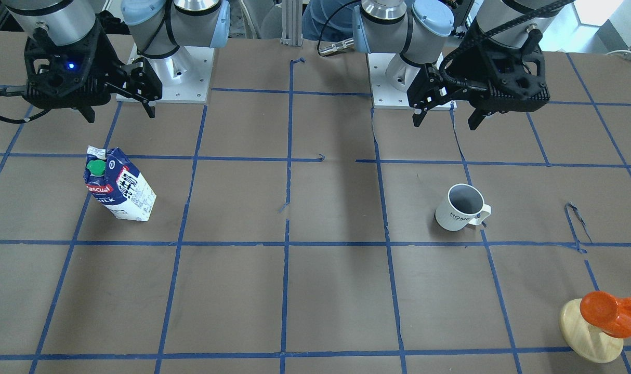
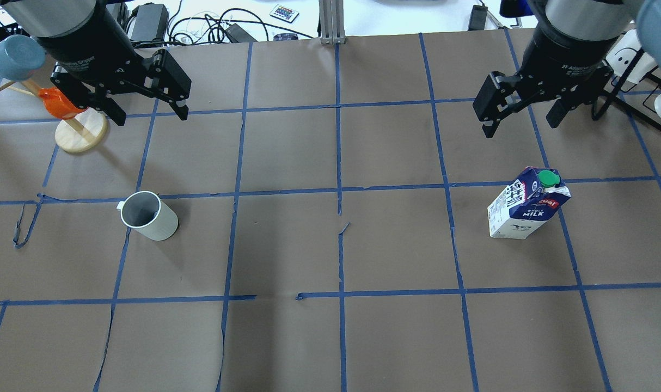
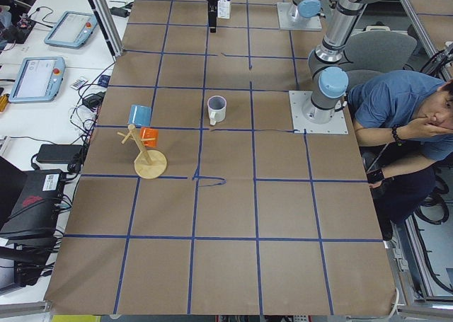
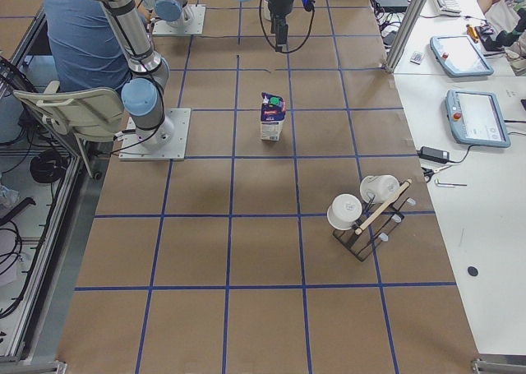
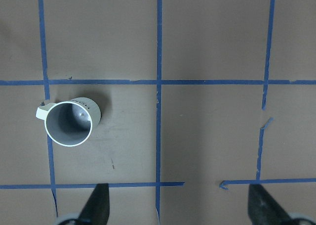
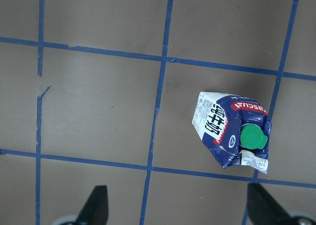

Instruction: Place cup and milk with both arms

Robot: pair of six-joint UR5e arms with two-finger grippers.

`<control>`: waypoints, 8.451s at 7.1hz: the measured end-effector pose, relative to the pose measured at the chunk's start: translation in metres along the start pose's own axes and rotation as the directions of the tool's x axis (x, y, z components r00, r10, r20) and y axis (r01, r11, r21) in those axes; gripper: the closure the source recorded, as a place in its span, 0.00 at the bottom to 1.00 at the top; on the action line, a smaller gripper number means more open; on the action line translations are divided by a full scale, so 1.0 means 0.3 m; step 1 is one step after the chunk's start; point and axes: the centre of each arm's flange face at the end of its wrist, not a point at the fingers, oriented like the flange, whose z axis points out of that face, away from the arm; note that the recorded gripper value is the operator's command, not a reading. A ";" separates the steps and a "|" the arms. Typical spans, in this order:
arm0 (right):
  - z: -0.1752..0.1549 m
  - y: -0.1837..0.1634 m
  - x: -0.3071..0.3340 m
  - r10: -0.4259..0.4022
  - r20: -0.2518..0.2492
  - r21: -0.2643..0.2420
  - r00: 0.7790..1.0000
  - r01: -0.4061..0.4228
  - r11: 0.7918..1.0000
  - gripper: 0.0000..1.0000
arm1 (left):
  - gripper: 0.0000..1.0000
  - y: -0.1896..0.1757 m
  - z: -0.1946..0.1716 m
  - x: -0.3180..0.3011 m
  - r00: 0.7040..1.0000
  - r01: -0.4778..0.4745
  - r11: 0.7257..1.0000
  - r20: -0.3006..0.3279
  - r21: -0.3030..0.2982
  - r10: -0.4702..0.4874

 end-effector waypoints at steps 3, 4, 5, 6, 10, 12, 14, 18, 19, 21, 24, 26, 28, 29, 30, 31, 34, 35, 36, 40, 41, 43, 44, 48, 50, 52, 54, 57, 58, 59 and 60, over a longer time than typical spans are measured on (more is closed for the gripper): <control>0.003 -0.001 0.006 0.000 -0.002 -0.003 1.000 0.000 1.000 0.00 | 0.00 -0.004 0.002 -0.001 1.000 -0.002 1.000 -0.002 0.003 0.002; 0.002 -0.001 0.009 0.001 -0.001 -0.002 1.000 -0.001 1.000 0.00 | 0.00 -0.013 0.002 -0.002 1.000 -0.003 1.000 -0.002 0.016 0.003; 0.003 -0.001 0.012 0.003 0.000 -0.004 1.000 -0.003 1.000 0.00 | 0.00 -0.028 -0.001 -0.003 1.000 -0.004 0.999 -0.001 0.041 0.004; 0.005 -0.001 0.017 0.008 -0.001 -0.009 1.000 -0.008 1.000 0.00 | 0.00 -0.044 0.009 -0.007 1.000 -0.008 0.998 0.002 0.056 0.008; 0.094 -0.048 0.169 0.087 0.015 -0.064 0.996 -0.086 0.994 0.00 | 0.00 -0.076 0.350 -0.193 0.999 0.046 0.998 -0.004 -0.045 -0.046; 0.144 -0.086 0.219 0.107 0.023 -0.082 0.994 -0.105 0.991 0.00 | 0.00 -0.051 0.577 -0.309 1.000 0.027 0.997 0.015 -0.077 -0.026; 0.221 -0.146 0.299 0.097 0.031 -0.087 0.995 -0.094 0.992 0.00 | 0.01 -0.020 0.753 -0.374 0.998 -0.058 0.995 0.019 -0.086 0.060; 0.477 -0.190 0.427 0.104 0.039 -0.088 0.994 -0.101 0.991 0.00 | 1.00 -0.008 0.916 -0.415 1.000 -0.009 0.993 0.020 -0.120 0.011; 0.529 -0.179 0.427 0.107 0.041 -0.097 0.993 -0.103 0.990 0.00 | 1.00 -0.013 0.931 -0.418 1.000 -0.006 0.992 0.022 -0.128 0.009; 0.561 -0.162 0.423 0.118 0.046 -0.126 0.992 -0.111 0.986 0.01 | 1.00 -0.019 0.933 -0.425 0.999 -0.004 0.992 0.038 -0.130 0.009; 0.568 -0.124 0.408 0.129 0.068 -0.211 0.989 -0.112 0.971 0.10 | 1.00 -0.061 0.873 -0.423 0.997 -0.005 0.996 0.081 -0.092 0.013; 0.566 -0.122 0.408 0.131 0.070 -0.218 0.989 -0.113 0.969 0.28 | 1.00 -0.132 0.762 -0.321 0.994 0.004 0.999 0.109 -0.045 0.001; 0.569 -0.121 0.408 0.131 0.069 -0.221 0.989 -0.113 0.969 0.45 | 1.00 -0.156 0.688 -0.074 0.994 -0.003 0.999 0.106 -0.035 0.007; 0.571 -0.119 0.408 0.131 0.068 -0.226 0.989 -0.113 0.968 0.62 | 1.00 -0.141 0.696 0.062 0.996 -0.002 0.999 0.092 -0.038 0.006; 0.573 -0.117 0.410 0.132 0.064 -0.231 0.989 -0.113 0.966 0.75 | 1.00 -0.110 0.713 0.213 0.997 -0.014 0.999 0.074 -0.044 0.017; 0.574 -0.112 0.412 0.133 0.063 -0.242 0.989 -0.114 0.964 0.77 | 1.00 -0.067 0.729 0.358 0.997 -0.017 0.999 0.069 -0.048 0.020; 0.518 -0.121 0.429 0.141 0.064 -0.244 0.988 -0.122 0.962 0.84 | 1.00 0.080 0.795 0.677 0.992 0.097 0.994 0.083 -0.050 -0.092; 0.471 -0.132 0.428 0.145 0.070 -0.241 0.987 -0.124 0.963 0.84 | 1.00 0.118 0.823 0.748 0.986 0.149 0.988 0.087 -0.048 -0.145; 0.429 -0.143 0.418 0.153 0.086 -0.238 0.984 -0.129 0.963 0.84 | 1.00 0.155 0.851 0.809 0.980 0.185 0.981 0.090 -0.051 -0.180; 0.391 -0.176 0.253 0.181 0.119 -0.233 0.976 -0.150 0.961 0.84 | 0.15 0.191 0.928 0.905 0.979 0.201 0.976 0.051 -0.082 -0.198; 0.392 -0.180 0.201 0.177 0.113 -0.234 0.978 -0.147 0.961 0.84 | 0.00 0.189 0.934 0.906 0.979 0.201 0.976 0.052 -0.083 -0.198; 0.398 -0.182 0.125 0.161 0.109 -0.238 0.981 -0.132 0.962 0.84 | 0.00 0.176 0.931 0.906 0.977 0.212 0.974 0.042 -0.081 -0.209; 0.401 -0.182 0.100 0.156 0.117 -0.239 0.981 -0.124 0.963 0.84 | 0.00 0.160 0.901 0.890 0.976 0.217 0.974 0.034 -0.069 -0.215; 0.412 -0.161 -0.123 0.148 0.122 -0.258 0.982 -0.112 0.960 0.85 | 0.00 -0.039 0.356 0.543 0.998 0.070 0.997 0.006 -0.036 -0.070; 0.431 -0.140 -0.268 0.154 0.104 -0.274 0.983 -0.121 0.954 0.84 | 0.00 -0.043 0.116 0.307 1.000 0.022 1.000 0.001 -0.021 -0.022; 0.463 -0.147 -0.376 0.205 0.116 -0.279 0.972 -0.166 0.946 0.84 | 0.00 0.023 0.013 0.106 1.000 -0.006 1.000 -0.002 0.015 0.006; 0.518 -0.152 -0.432 0.211 0.117 -0.283 0.971 -0.171 0.944 0.84 | 0.00 0.040 0.002 0.008 1.000 0.009 0.999 -0.009 0.046 -0.009; 0.574 -0.145 -0.461 0.200 0.117 -0.281 0.973 -0.161 0.946 0.00 | 0.00 0.037 0.008 -0.011 1.000 0.007 0.998 -0.006 0.060 -0.007; 0.574 -0.146 -0.460 0.195 0.115 -0.277 0.974 -0.157 0.948 0.00 | 0.00 0.038 0.008 -0.012 1.000 0.007 0.998 -0.003 0.060 -0.006; 0.568 -0.149 -0.453 0.189 0.112 -0.272 0.976 -0.153 0.950 0.00 | 0.00 0.041 0.008 -0.012 1.000 0.006 0.998 -0.001 0.060 -0.006; 0.541 -0.153 -0.440 0.189 0.113 -0.257 0.975 -0.155 0.954 0.00 | 0.00 0.042 0.007 -0.012 1.000 0.007 0.998 -0.001 0.060 -0.007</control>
